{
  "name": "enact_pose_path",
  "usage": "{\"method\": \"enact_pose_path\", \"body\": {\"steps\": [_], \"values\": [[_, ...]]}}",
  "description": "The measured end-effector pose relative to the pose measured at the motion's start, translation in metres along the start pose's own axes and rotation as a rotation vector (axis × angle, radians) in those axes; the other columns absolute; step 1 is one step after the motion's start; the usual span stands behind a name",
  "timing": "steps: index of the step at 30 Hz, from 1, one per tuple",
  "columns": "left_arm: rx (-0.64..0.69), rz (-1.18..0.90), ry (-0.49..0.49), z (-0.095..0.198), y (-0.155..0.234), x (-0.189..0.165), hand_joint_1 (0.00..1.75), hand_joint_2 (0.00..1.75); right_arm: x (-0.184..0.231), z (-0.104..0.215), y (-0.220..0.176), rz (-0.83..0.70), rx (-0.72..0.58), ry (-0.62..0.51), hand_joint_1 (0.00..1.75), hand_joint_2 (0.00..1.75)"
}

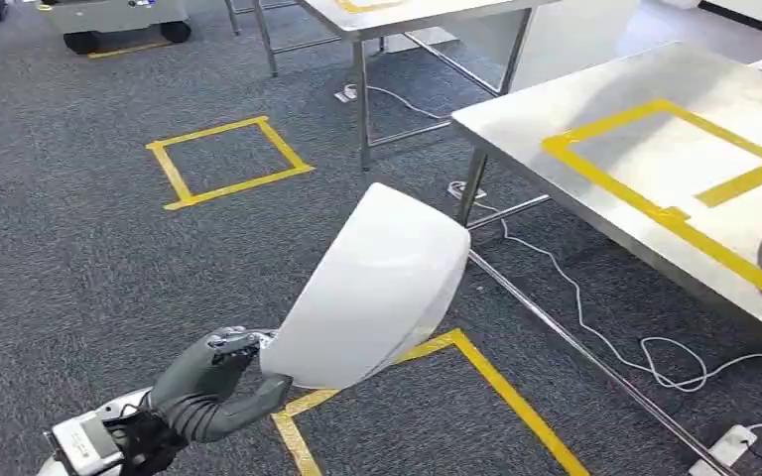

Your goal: Take the parts from the cabinet and place them on the table.

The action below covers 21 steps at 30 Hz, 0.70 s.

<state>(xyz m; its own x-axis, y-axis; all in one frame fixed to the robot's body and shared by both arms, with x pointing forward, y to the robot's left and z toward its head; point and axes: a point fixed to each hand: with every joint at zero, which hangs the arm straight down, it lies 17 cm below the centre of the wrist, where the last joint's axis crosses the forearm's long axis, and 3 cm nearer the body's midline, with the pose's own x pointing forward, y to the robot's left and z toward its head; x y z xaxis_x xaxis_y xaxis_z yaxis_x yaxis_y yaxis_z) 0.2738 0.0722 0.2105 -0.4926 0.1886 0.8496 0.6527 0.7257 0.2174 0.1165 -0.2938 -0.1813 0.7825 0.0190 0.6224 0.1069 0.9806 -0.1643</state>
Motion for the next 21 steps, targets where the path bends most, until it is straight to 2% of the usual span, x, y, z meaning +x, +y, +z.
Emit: {"method": "enact_pose_path", "body": {"steps": [10, 21], "values": [[-0.019, -0.025, 0.047, -0.002, -0.003, -0.01, 1.75, 1.75, -0.004, 0.001, 0.0, -0.003, 0.003, 0.022, 0.0, 1.75], [-0.031, -0.033, 0.053, -0.001, -0.004, -0.011, 1.75, 1.75, -0.008, 0.004, 0.0, -0.005, 0.003, 0.033, 0.0, 1.75]]}}
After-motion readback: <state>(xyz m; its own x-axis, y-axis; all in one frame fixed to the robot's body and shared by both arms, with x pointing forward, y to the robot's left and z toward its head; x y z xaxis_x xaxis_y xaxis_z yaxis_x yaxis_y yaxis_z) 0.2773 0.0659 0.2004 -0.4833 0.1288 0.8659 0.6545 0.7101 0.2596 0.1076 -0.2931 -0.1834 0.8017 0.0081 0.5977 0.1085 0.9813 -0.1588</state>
